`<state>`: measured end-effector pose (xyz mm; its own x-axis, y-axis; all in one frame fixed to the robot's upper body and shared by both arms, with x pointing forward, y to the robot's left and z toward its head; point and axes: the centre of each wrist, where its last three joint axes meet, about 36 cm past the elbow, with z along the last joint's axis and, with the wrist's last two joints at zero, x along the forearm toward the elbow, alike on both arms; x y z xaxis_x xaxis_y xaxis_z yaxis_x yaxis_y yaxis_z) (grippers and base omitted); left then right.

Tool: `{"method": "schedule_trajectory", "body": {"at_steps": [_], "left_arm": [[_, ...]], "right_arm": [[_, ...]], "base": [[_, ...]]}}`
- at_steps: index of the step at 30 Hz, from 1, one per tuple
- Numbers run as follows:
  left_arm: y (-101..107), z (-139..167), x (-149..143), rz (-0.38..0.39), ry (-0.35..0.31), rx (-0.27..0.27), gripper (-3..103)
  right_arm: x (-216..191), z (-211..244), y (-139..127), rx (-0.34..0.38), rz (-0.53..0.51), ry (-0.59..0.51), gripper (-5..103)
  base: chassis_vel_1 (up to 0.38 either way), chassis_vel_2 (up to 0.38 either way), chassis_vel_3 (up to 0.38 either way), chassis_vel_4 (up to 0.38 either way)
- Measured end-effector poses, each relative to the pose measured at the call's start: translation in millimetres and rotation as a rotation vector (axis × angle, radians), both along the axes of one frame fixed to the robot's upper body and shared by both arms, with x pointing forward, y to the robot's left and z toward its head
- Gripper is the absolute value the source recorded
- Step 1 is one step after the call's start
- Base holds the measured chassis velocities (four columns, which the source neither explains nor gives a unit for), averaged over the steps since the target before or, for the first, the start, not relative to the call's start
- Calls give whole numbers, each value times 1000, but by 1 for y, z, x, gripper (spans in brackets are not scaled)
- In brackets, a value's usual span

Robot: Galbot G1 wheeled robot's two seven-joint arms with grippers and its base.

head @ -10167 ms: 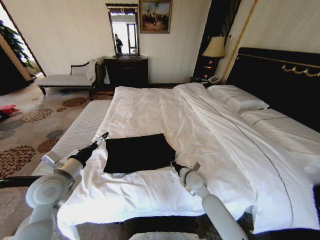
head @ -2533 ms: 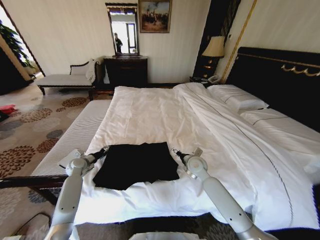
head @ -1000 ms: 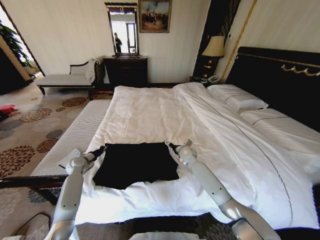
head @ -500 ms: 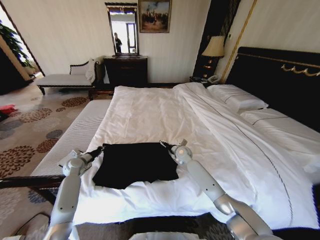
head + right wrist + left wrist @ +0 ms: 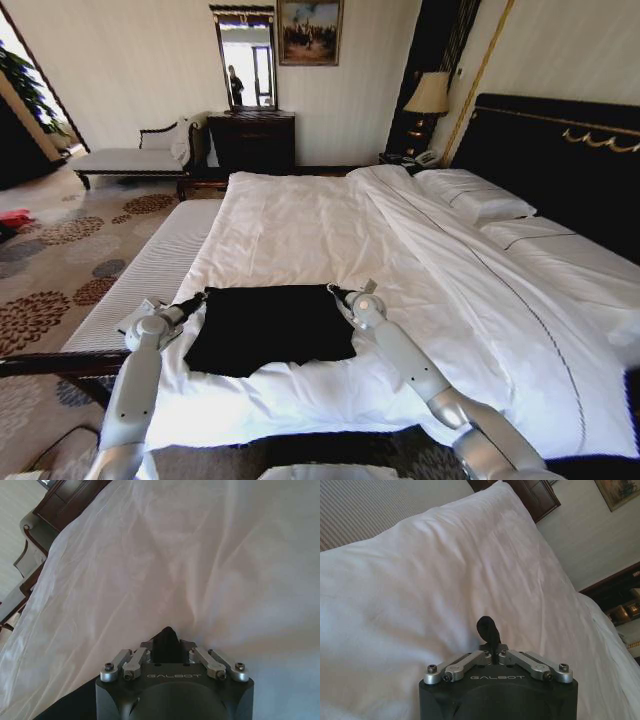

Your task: Fold the clothes on the bed.

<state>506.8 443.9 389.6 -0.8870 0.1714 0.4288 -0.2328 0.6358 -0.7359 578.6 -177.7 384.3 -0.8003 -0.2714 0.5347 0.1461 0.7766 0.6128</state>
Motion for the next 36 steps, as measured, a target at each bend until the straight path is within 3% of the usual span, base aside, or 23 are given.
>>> {"method": "schedule_trajectory", "body": {"at_steps": [7, 10, 13, 19, 23, 29, 36], "left_arm": [[-1, 0, 4, -3, -3, 10, 1], [-1, 1, 6, -2, -16, 6, 1], [-1, 3, 7, 3, -38, -6, 1], [-1, -1, 2, 34, -155, -110, 1], [-1, -5, -6, 55, -203, -146, 1], [1, -13, -27, 65, -256, -170, 1], [11, -28, -56, 54, -265, -162, 1]], "right_arm": [[-1, 3, 3, 2, 14, -22, 3], [0, 5, 3, 9, 9, -54, 1], [1, 6, 2, 22, 1, -86, 0], [-7, 10, 2, 117, -33, -203, 0], [-16, 6, 2, 136, -47, -223, 0], [-33, 5, 1, 158, -71, -243, 0], [-67, 0, -7, 155, -81, -218, 0]], "base": [[0, 0, 0, 0], [0, 0, 0, 0], [0, 0, 0, 0], [0, 0, 0, 0], [0, 0, 0, 0], [0, 0, 0, 0], [0, 0, 0, 0]]}}
